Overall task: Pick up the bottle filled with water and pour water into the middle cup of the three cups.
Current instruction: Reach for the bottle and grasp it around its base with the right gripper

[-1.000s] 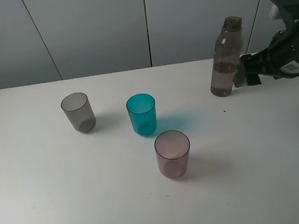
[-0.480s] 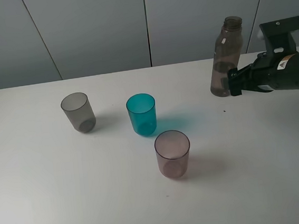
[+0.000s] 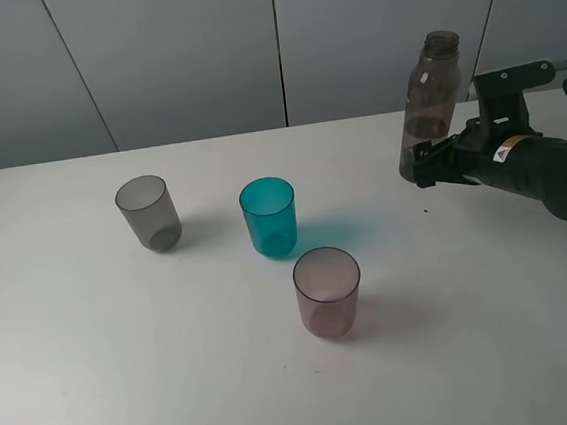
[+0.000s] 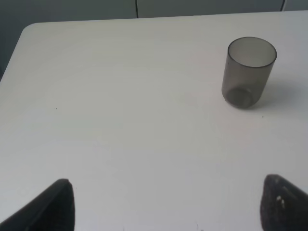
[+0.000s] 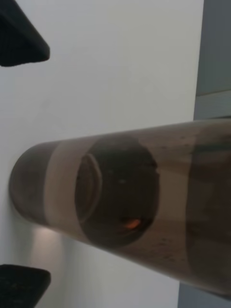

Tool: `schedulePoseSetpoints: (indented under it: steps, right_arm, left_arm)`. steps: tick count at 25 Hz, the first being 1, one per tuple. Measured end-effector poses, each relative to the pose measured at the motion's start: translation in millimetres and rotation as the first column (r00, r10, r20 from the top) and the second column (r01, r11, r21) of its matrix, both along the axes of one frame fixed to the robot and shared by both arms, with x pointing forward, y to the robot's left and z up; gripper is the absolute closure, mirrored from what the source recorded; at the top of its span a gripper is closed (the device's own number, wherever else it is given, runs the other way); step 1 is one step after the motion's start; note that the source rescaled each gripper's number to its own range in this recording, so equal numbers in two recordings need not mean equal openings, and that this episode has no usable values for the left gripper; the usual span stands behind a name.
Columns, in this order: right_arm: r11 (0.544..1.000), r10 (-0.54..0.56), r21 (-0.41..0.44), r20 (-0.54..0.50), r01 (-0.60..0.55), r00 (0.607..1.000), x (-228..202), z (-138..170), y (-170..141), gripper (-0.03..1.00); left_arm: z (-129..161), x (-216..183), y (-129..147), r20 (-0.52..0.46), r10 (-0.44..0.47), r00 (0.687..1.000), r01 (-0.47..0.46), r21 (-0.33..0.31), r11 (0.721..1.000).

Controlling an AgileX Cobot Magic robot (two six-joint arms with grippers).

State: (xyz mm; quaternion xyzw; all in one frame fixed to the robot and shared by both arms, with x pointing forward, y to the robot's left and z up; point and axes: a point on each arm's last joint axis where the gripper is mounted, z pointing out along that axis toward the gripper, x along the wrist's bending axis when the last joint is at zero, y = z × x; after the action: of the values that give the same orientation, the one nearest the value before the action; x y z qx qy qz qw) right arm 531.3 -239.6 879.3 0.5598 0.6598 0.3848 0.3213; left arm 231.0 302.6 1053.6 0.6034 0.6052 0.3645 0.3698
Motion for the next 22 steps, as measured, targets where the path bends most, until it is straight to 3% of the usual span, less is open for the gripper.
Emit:
schedulePoseSetpoints:
  steps: [5,9,11,22]
  right_arm:
    - [0.997,-0.081,0.014,-0.008,0.081,0.997,1.3,-16.1,-5.5,0.28]
    - [0.995,-0.096,0.019,0.045,0.095,0.994,4.1,-22.5,-6.6,0.03]
    - [0.995,-0.099,0.018,0.061,0.098,0.993,4.7,-26.1,-7.0,-0.02]
    - [0.989,-0.131,0.091,0.156,0.118,0.979,11.4,-33.2,-6.4,-0.03]
  left_arm:
    - [0.0,0.0,0.0,0.000,0.000,1.000,0.000,0.000,1.000]
    - [0.0,0.0,0.0,0.000,0.000,1.000,0.000,0.000,1.000]
    - [0.0,0.0,0.0,0.000,0.000,1.000,0.000,0.000,1.000]
    - [0.0,0.0,0.0,0.000,0.000,1.000,0.000,0.000,1.000]
